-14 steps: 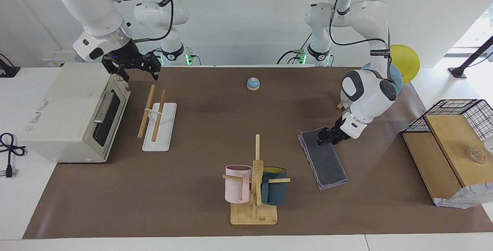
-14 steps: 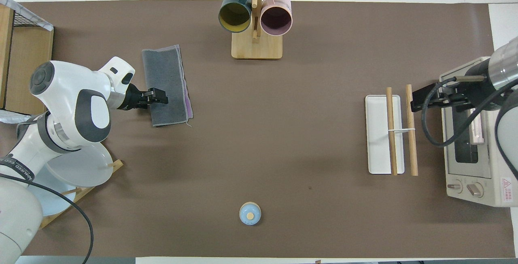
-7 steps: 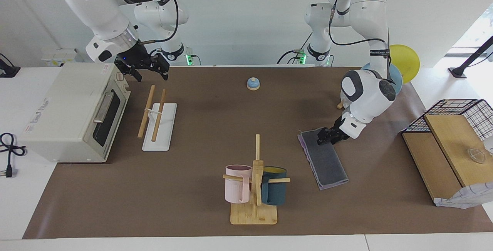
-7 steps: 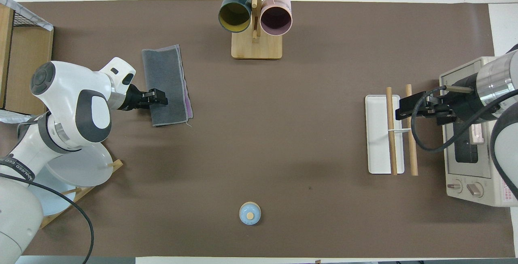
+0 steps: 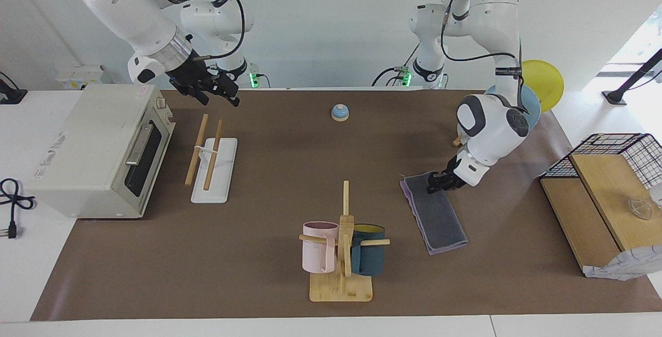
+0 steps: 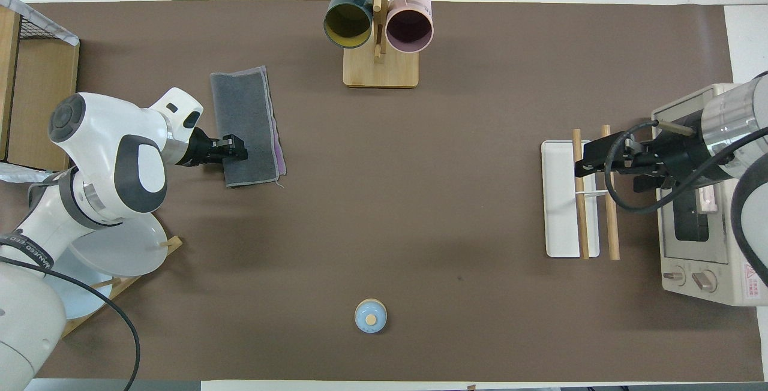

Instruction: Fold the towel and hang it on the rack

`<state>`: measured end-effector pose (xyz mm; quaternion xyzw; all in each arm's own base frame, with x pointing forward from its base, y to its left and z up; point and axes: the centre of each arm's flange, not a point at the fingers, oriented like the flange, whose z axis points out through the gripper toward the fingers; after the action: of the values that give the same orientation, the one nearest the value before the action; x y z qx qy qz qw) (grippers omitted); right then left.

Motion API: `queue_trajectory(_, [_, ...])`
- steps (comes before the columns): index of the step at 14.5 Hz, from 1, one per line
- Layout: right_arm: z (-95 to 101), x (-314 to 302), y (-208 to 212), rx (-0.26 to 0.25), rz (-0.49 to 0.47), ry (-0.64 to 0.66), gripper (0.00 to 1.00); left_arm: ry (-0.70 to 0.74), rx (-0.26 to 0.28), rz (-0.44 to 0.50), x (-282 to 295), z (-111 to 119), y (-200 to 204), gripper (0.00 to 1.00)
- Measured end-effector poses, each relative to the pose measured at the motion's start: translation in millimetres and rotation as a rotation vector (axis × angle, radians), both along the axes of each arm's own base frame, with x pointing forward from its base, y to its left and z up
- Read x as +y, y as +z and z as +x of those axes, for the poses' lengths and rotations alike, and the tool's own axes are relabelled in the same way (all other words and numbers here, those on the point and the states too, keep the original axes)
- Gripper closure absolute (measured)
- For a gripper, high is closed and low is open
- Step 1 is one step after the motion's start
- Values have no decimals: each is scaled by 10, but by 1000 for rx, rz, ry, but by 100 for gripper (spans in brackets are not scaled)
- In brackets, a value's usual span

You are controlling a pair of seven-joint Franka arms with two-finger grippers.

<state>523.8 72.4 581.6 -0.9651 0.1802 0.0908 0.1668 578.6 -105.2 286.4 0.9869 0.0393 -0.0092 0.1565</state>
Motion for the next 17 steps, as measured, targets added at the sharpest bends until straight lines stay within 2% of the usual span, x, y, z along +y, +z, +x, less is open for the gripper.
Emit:
queue_trajectory(2, [-18,44,-17,26,59,-74,0,5,-1,-4,-15,-2,20,93])
queue_trajectory(7, [-49,64,-31,24,83,-102,0,24,8,-5,47,18,36,93])
queue_trajectory(9, [-44,71,-21,18,92,-106,0,64,30,-12,66,65,122,93])
queue_trajectory(14, [-27,92,-18,15,115,-130,0,246,114,4,1,265,821,93])
queue_trajectory(17, [-9,128,-52,27,174,-217,0,451,182,23,-71,299,1230,93])
